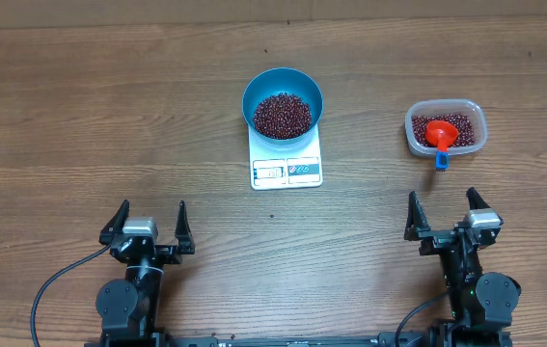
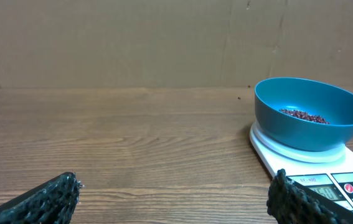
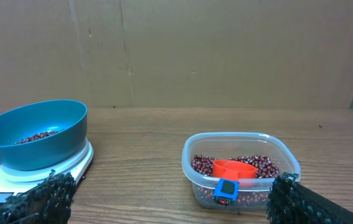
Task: Scoop item into bowl and weigh 150g on scale
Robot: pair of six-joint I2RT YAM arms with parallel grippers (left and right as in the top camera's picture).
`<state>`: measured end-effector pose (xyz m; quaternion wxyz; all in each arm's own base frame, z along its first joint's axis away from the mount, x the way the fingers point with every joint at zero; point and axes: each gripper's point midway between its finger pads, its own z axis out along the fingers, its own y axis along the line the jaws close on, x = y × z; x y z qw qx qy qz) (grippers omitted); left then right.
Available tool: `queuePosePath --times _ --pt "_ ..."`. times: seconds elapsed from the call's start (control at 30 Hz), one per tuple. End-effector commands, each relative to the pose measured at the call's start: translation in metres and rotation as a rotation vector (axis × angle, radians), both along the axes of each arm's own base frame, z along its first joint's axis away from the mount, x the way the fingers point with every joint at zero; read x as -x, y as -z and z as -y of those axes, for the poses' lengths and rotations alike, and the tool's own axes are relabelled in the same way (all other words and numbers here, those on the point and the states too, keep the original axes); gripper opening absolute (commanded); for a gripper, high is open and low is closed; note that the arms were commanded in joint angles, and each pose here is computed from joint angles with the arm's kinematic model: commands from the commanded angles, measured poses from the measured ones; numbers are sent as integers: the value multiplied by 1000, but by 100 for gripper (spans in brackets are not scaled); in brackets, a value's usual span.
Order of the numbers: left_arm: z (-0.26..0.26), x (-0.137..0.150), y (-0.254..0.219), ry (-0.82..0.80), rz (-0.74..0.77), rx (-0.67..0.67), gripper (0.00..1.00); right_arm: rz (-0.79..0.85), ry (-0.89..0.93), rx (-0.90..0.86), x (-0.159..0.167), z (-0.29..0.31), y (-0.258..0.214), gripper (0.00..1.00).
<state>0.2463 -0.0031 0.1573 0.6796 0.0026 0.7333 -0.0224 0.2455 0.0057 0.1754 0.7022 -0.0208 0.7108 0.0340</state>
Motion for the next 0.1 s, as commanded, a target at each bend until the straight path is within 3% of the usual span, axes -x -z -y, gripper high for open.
queuePosePath --times 0.0,0.07 --pt "-2 0 1 -11 3 -9 100 2 -13 1 0 -3 2 100" --pt "-2 0 1 -11 3 -9 100 2 -13 1 0 -3 2 100"
